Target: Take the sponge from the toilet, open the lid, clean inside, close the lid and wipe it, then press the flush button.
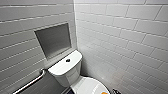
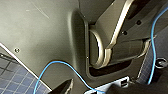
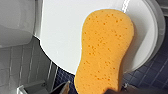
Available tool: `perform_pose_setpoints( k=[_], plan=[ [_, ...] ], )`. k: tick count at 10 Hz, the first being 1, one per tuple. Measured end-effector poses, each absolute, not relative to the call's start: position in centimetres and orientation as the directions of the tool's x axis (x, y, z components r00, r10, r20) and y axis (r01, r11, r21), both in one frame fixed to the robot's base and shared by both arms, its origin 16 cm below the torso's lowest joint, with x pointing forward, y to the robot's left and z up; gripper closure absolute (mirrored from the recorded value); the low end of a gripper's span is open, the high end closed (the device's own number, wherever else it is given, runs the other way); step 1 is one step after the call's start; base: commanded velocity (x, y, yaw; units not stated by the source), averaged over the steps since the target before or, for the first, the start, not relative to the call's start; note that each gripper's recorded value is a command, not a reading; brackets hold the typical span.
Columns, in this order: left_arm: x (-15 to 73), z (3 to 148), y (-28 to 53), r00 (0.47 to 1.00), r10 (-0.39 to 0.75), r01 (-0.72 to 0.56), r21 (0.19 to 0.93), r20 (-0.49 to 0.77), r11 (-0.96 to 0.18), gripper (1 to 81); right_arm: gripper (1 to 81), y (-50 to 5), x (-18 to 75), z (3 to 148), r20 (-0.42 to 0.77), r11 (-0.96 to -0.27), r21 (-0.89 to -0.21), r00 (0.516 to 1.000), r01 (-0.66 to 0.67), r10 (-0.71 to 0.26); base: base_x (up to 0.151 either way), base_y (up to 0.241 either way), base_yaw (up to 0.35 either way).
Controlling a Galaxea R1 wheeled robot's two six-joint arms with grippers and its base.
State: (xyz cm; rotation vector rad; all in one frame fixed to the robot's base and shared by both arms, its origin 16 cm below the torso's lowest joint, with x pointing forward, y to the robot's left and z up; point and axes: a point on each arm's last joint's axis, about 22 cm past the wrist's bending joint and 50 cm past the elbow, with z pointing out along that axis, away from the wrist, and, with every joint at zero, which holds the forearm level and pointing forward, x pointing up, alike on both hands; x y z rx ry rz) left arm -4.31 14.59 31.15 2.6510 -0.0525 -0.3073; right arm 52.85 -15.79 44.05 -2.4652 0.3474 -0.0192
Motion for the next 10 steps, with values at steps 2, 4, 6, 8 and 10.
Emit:
perform_pose_setpoints(
  k=[2, 4, 6, 8, 10],
  plan=[
    [-2.8, 29.1, 14.4, 0.979, -0.090, 0.005, 0.458, -0.184, -0.889, 1.0, 1.0, -15.1, 54.4, 43.6, -0.056, -0.760, -0.608, 0.967, -0.231, -0.250, 0.000, 0.000, 0.000],
    [-2.1, 28.2, 14.4, 0.981, -0.090, 0.000, 0.458, -0.174, -0.889, 1.0, 1.0, -14.6, 54.9, 42.7, -0.068, -0.760, -0.601, 0.964, -0.246, -0.258, 0.000, 0.000, 0.000],
    [-3.3, 28.4, 14.4, 0.974, -0.090, 0.016, 0.459, -0.209, -0.888, 1.0, 1.0, -13.7, 53.7, 40.8, -0.123, -0.758, -0.590, 0.959, -0.276, -0.253, 0.000, 0.000, 0.000],
    [-4.9, 28.9, 14.4, 0.964, -0.090, 0.036, 0.458, -0.250, -0.888, 1.0, 1.0, -14.3, 53.2, 39.1, -0.176, -0.764, -0.562, 0.948, -0.318, -0.265, 0.000, 0.000, 0.000],
    [-4.5, 28.8, 14.2, 0.965, -0.089, 0.036, 0.459, -0.248, -0.887, 1.0, 1.0, -14.2, 55.4, 40.3, -0.189, -0.772, -0.550, 0.947, -0.320, -0.258, 0.000, 0.000, 0.000]
  ],
)
